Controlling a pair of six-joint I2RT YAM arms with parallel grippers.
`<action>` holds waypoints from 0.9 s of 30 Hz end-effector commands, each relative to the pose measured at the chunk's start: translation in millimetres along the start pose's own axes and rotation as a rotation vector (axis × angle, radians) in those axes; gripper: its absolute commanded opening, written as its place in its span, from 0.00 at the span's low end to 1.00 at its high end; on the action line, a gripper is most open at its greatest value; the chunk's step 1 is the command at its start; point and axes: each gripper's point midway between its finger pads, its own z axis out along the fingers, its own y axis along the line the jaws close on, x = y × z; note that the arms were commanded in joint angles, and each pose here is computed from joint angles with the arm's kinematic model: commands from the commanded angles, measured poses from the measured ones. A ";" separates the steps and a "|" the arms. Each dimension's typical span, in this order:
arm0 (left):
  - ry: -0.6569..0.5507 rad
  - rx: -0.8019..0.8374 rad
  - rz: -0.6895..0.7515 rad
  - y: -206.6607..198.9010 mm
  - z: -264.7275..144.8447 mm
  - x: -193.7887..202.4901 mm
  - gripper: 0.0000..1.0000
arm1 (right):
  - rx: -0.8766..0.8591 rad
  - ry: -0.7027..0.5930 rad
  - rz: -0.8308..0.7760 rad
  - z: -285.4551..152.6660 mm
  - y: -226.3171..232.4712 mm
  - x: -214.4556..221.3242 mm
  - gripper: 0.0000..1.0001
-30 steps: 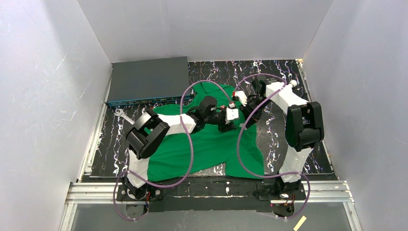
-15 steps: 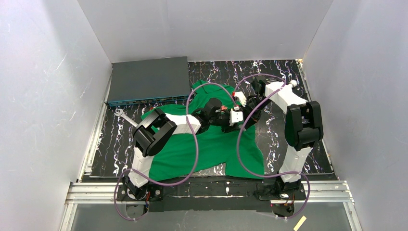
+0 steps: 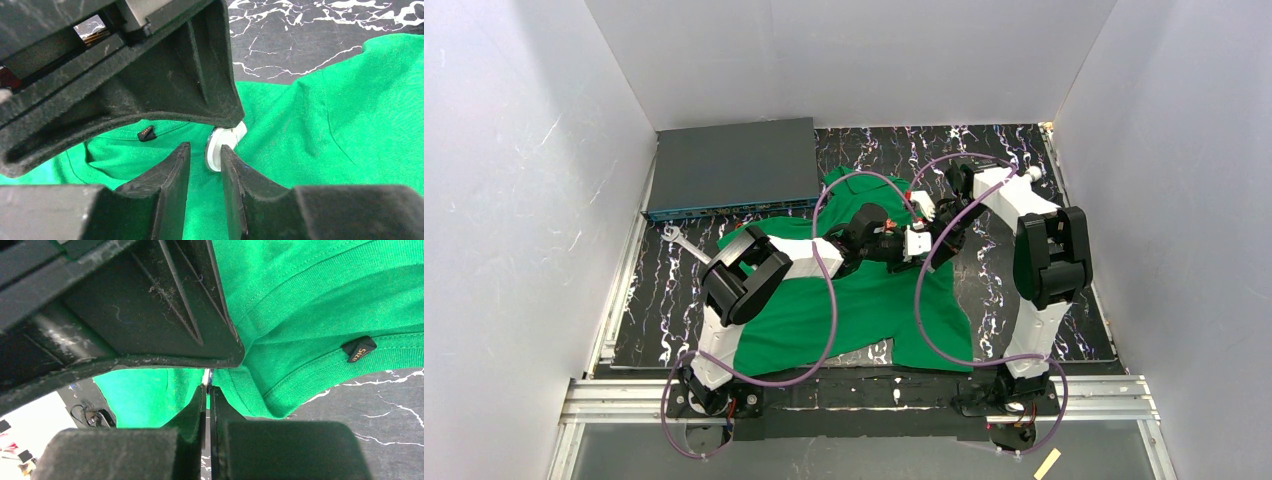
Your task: Remove the brooch from the garment
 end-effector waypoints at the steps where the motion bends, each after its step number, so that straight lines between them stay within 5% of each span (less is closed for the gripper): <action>1: -0.028 0.033 0.017 -4.6 6.2 -7.5 0.27 | -0.027 -0.032 -0.024 -8.8 6.1 -11.0 0.01; 11: -0.006 0.043 -0.032 -9.7 4.9 -5.3 0.00 | -0.030 -0.066 -0.013 -13.5 6.1 -14.8 0.02; 17: -0.003 0.026 -0.139 -8.6 0.7 -6.4 0.00 | 0.019 -0.171 0.110 -36.4 -15.7 -11.0 0.45; 27: -0.020 0.013 -0.522 -2.1 3.4 -12.6 0.00 | 0.130 -0.356 0.309 -53.1 -33.7 2.7 0.50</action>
